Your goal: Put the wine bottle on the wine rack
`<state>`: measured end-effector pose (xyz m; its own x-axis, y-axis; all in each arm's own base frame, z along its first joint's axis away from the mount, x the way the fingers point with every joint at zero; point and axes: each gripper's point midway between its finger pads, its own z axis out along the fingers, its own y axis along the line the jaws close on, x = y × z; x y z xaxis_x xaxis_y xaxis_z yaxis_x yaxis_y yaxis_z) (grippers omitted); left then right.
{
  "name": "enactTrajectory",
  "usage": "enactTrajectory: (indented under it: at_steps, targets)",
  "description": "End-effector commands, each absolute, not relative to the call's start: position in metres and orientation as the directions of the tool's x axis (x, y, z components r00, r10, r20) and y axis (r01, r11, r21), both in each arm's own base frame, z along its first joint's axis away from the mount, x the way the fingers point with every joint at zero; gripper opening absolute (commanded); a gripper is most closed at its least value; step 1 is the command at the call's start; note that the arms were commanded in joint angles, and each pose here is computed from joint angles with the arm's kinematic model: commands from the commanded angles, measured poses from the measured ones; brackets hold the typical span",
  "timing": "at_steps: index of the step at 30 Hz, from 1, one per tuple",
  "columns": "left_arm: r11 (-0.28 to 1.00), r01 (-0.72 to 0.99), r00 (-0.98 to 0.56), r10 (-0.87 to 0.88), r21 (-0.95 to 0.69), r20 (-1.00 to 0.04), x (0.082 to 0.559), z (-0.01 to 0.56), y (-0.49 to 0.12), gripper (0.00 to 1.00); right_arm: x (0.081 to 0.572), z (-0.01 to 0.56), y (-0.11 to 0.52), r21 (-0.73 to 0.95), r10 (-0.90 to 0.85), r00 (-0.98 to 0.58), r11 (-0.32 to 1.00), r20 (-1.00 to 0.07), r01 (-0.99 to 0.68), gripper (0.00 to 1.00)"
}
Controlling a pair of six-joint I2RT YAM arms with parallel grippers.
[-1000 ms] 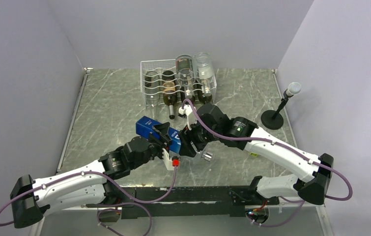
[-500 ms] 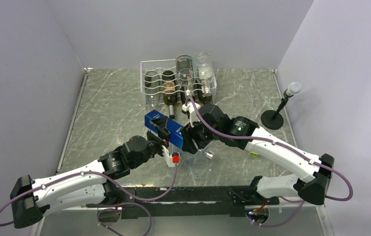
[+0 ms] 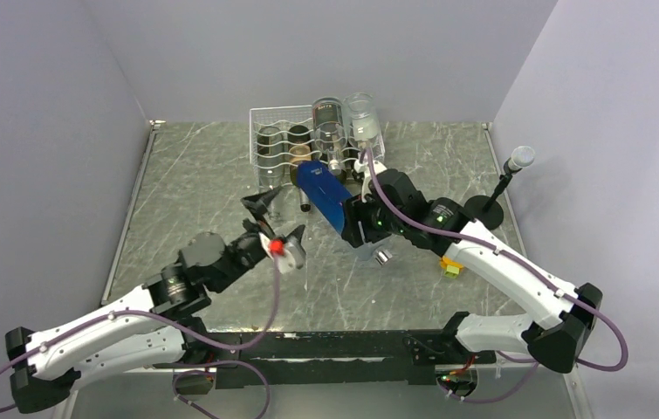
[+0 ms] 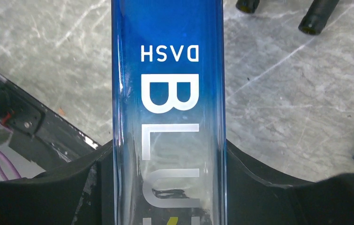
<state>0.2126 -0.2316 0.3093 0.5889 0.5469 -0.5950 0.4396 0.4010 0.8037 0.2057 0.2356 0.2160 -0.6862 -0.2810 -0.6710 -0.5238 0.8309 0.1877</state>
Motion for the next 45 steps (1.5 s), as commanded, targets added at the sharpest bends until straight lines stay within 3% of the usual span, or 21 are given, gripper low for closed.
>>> enactTrajectory:
  at_steps: [1,3,7,13,19,22,28,45]
  targets:
    - [0.756,0.619,0.341,-0.017,0.211,-0.94,0.195,0.414,-0.22,0.99,0.254,0.32,0.278,0.332,0.031,-0.484,0.765,-0.875,-0.552,0.0]
    - [0.794,0.608,0.21,-0.157,0.003,-0.965,0.198,0.435,-0.21,0.99,0.267,0.324,0.288,0.351,0.058,-0.483,0.764,-0.874,-0.542,0.0]
    - [0.798,0.549,0.052,-0.328,-0.247,-0.943,0.199,0.45,-0.195,0.99,0.293,0.335,0.307,0.403,0.148,-0.462,0.751,-0.874,-0.522,0.0]
    - [0.698,0.599,-0.061,-0.449,-0.393,-0.891,0.178,0.45,-0.191,0.99,0.334,0.34,0.338,0.48,0.285,-0.421,0.726,-0.861,-0.492,0.0]
    - [0.682,0.56,-0.166,-0.463,-0.469,-0.871,0.172,0.434,-0.185,0.99,0.378,0.32,0.353,0.508,0.356,-0.406,0.777,-0.841,-0.372,0.0]
    - [0.712,0.474,-0.191,-0.49,-0.517,-0.85,0.177,0.427,-0.172,0.99,0.396,0.317,0.359,0.506,0.377,-0.374,0.786,-0.847,-0.356,0.0]
    - [0.694,0.476,-0.203,-0.511,-0.54,-0.835,0.17,0.432,-0.162,0.99,0.431,0.296,0.376,0.488,0.373,-0.36,0.813,-0.855,-0.317,0.0]
    - [0.745,0.387,-0.214,-0.501,-0.544,-0.839,0.176,0.418,-0.149,0.99,0.48,0.236,0.386,0.498,0.395,-0.409,0.849,-0.822,-0.18,0.0]
